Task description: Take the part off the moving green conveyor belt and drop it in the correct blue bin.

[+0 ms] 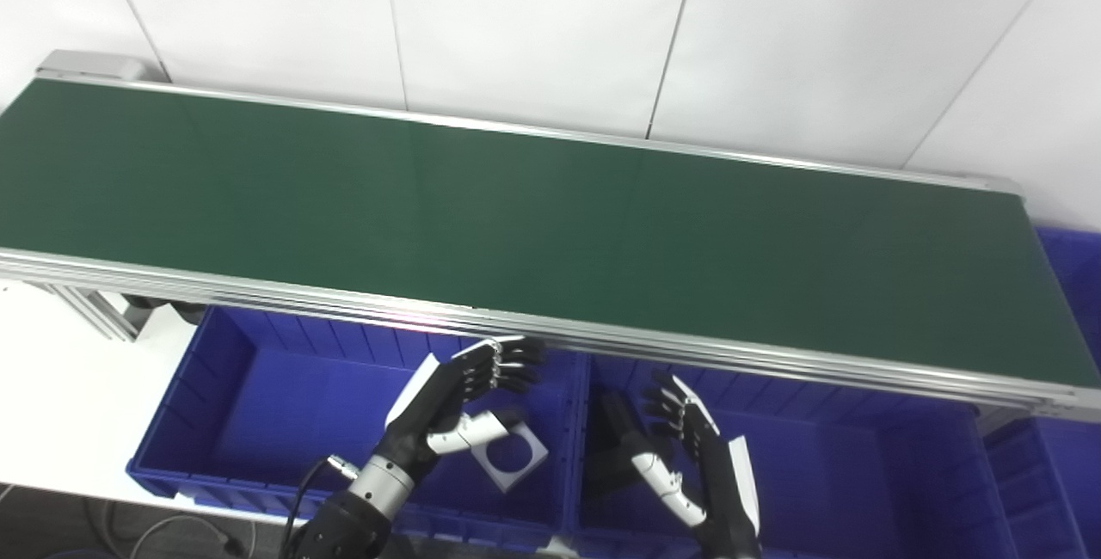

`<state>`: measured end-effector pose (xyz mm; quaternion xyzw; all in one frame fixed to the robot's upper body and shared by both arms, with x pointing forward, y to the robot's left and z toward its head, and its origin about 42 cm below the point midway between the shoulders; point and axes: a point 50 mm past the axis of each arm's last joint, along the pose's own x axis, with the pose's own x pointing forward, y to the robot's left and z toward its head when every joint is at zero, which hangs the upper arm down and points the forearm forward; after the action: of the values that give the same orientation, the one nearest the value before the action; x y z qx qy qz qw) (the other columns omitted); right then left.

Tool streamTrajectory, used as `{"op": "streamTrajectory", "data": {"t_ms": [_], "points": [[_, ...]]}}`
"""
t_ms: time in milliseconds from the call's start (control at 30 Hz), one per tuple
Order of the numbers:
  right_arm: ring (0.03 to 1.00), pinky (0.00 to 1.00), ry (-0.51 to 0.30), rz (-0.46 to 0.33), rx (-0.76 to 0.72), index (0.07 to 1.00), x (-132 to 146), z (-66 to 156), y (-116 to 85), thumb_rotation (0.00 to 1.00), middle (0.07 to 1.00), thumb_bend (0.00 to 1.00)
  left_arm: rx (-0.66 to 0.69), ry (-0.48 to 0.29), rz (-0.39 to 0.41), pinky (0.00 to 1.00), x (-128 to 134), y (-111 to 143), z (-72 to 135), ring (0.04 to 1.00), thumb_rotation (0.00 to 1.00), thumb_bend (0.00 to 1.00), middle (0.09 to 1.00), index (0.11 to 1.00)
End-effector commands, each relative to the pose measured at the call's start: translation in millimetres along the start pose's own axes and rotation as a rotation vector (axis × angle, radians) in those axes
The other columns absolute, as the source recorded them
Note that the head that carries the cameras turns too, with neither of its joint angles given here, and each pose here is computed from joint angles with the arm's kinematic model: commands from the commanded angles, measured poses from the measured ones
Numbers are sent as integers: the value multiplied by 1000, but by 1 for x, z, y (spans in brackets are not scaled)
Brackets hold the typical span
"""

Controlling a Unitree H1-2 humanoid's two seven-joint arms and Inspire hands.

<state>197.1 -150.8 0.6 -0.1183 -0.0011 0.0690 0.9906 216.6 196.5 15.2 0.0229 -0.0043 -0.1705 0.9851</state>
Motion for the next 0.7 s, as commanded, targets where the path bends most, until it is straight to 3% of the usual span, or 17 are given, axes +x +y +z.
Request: {"op": "streamTrajectory", "data": {"t_ms": [0, 133, 333, 667], "points": [[755, 700, -75, -19, 15, 851, 7, 11, 5, 684, 789, 682, -11, -73, 8, 700, 12, 1, 9, 739, 740, 673, 774, 782], [754, 697, -73, -27, 15, 851, 8, 10, 8, 685, 788, 675, -29, -55, 19, 687, 13, 2, 3, 732, 762, 685, 771, 796], [753, 697, -72, -33, 18, 852, 8, 10, 13, 679, 790, 672, -23, -34, 9, 678, 12, 3, -2, 724, 695, 667, 764, 794], [761, 701, -64, -21, 17, 855, 13, 7, 20, 648, 798, 660, -27, -18, 8, 694, 12, 8, -7, 729, 718, 646, 766, 794]]}}
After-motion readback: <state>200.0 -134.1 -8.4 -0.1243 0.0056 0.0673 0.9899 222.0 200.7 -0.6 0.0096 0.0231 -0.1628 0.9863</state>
